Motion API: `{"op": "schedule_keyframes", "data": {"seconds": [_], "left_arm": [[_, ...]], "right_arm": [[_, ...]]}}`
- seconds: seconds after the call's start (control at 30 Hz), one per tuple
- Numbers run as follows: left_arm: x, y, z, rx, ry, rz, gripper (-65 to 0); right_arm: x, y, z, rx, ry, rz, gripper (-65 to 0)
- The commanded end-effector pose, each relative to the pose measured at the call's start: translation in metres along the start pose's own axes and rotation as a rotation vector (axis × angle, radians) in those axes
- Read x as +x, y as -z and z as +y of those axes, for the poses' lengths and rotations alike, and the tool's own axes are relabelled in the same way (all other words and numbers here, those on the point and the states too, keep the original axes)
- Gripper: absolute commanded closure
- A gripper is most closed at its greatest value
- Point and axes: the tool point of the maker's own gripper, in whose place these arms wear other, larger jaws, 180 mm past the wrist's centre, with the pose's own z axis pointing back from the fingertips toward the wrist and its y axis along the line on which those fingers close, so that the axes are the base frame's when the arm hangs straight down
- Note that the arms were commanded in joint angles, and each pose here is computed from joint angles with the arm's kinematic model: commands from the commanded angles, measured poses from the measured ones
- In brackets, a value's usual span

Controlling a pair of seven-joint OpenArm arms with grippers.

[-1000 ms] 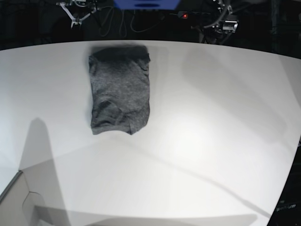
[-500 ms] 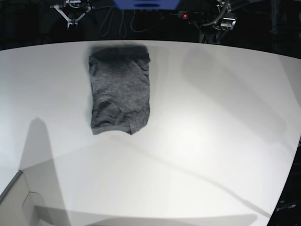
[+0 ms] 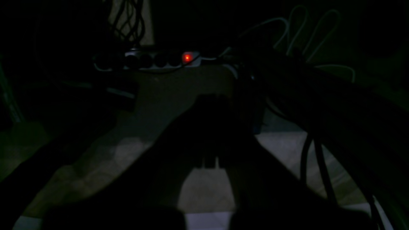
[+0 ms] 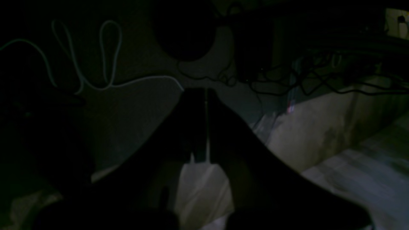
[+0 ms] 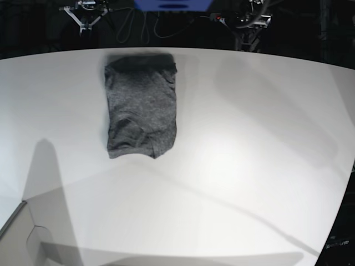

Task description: Layout the t-shirt on the table in an organized manner, then fold the t-shirt properly

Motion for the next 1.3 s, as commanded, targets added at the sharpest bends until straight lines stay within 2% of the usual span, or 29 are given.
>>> {"op": "schedule_keyframes", "data": {"seconds": [0.0,0.23,0.4,1.27], "left_arm": [[0.002,-0.001,0.005,0.006,0.000,-0.008,-0.1],[0.002,0.000,0.003,0.003,0.000,-0.008,-0.1],[0.003,0.000,0.002,0.002,-0.001,-0.010,-0.1],[0.004,0.000,0.002,0.002,-0.003,-0.012,-0.1]], "right_arm": [[0.007,0.000,0.001,-0.012,0.010,-0.017,0.0],[0.016,-0.003,0.020,0.017,0.022,-0.029,0.0],[0.034,-0.001,0.034,0.077,0.015,-0.064,0.0],[0.044,0.001,0.035,0.078,0.019,-0.076,0.0]]}}
